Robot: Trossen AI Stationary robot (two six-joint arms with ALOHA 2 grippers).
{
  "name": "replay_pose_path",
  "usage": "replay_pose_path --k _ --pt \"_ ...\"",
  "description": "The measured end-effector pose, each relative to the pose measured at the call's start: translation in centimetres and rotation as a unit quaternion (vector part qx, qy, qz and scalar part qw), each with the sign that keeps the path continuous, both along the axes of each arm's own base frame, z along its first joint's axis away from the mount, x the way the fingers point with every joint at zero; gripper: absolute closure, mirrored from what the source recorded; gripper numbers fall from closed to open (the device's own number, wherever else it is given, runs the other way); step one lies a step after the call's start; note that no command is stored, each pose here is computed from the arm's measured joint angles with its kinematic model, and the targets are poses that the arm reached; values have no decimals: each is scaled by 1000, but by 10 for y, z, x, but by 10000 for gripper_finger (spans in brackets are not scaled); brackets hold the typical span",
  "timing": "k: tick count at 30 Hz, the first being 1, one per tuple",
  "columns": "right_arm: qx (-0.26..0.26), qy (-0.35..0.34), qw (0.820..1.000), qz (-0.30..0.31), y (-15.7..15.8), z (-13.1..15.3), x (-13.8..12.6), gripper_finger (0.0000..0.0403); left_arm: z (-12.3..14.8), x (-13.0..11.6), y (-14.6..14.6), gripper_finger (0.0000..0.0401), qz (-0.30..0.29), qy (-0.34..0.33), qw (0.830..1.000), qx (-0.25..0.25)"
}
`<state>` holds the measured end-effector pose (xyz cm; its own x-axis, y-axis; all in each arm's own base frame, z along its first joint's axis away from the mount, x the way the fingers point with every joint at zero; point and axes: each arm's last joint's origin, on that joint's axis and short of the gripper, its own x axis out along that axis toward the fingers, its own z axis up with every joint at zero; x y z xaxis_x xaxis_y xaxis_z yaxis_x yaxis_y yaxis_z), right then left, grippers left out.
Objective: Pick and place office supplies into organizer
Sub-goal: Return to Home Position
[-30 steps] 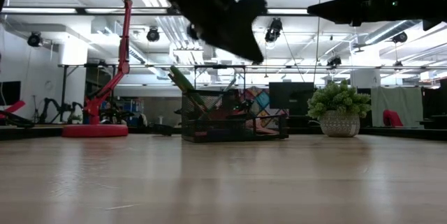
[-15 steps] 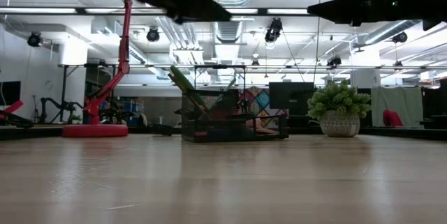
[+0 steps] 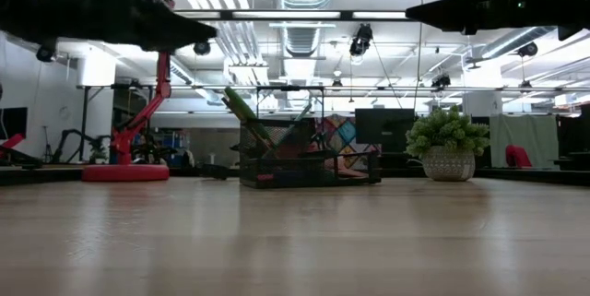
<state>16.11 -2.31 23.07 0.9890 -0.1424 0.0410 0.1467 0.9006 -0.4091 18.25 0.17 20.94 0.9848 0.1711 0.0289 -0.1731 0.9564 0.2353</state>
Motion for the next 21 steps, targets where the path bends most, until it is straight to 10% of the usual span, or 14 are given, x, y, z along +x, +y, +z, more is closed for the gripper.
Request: replay_pose_path --k 21 --pt "55 17 998 1 0 -5 0 394 -37 -57 1 401 14 19 1000 -4"
